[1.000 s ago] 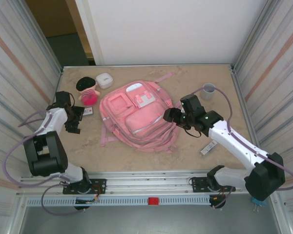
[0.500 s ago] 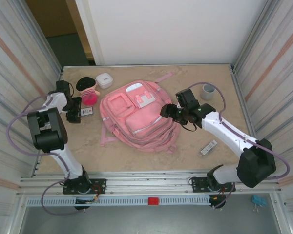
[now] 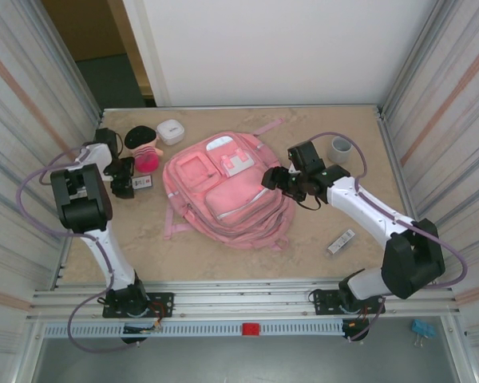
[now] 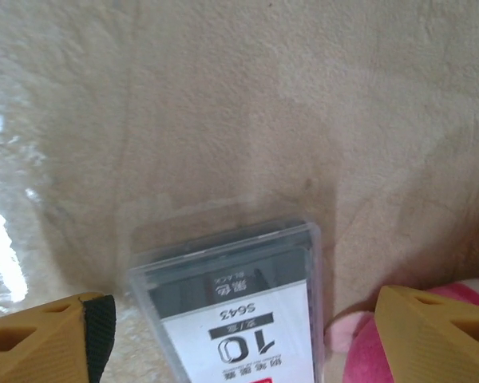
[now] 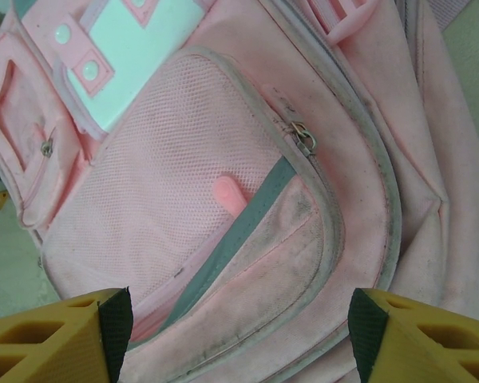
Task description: Pack books, pencil case, and school supplies into a backpack
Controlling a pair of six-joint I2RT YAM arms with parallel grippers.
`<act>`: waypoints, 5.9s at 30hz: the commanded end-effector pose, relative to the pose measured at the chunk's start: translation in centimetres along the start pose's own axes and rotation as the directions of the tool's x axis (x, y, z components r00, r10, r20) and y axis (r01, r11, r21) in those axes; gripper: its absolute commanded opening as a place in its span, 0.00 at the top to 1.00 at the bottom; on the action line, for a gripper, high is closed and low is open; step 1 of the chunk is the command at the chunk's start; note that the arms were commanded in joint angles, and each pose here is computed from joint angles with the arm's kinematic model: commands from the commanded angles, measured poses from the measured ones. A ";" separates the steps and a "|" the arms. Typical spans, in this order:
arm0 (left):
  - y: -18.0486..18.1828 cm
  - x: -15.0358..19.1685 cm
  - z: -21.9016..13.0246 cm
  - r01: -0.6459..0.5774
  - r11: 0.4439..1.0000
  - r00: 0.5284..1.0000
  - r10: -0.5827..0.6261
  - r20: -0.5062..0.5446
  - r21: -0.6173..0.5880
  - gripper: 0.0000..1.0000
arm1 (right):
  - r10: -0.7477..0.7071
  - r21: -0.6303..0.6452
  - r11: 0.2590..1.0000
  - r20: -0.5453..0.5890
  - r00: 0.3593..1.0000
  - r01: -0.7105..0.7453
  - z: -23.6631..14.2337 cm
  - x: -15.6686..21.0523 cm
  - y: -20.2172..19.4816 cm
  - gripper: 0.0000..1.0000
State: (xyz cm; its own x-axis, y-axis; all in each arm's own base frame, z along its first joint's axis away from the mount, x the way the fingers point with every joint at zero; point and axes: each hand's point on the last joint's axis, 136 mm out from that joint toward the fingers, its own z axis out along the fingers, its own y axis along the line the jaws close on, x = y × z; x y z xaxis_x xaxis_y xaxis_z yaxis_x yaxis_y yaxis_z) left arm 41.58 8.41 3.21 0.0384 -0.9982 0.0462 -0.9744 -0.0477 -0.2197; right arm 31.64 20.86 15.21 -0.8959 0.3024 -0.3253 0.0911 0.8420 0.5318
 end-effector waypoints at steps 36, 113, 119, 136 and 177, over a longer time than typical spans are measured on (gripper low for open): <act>6.2 4.7 -6.2 0.049 0.991 0.988 -0.030 -0.153 0.124 0.27 | -0.076 -0.188 0.978 0.061 0.995 0.087 -2.5 1.1 6.2 0.27; 10.8 7.0 -0.8 -0.103 0.977 0.972 0.060 -0.227 -0.186 0.20 | -0.053 -0.132 0.989 0.055 0.997 0.060 -2.2 0.5 4.1 0.27; 11.3 7.1 0.5 -0.110 0.970 0.970 0.057 -0.236 -0.218 0.34 | -0.049 -0.125 0.991 0.053 0.997 0.055 -2.3 0.4 3.8 0.27; 8.6 14.4 -10.6 -0.205 0.969 0.922 0.239 -0.304 0.141 0.54 | -0.149 -0.380 0.908 0.108 0.983 0.179 -3.4 0.9 9.9 0.27; 13.5 34.2 -17.8 -0.247 0.700 0.642 0.636 -0.427 0.670 0.55 | -0.444 -0.462 0.766 0.123 0.888 0.447 0.5 10.3 13.0 0.58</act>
State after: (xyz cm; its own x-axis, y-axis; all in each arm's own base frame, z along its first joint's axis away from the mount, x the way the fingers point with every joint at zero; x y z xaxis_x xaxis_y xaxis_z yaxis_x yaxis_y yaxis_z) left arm 25.93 -24.71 18.44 -0.6591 -0.6870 0.3060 -0.5757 0.1990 -0.7931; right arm 23.26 34.51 16.99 -0.8328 -0.0417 -0.5520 -0.4647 0.5945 0.6562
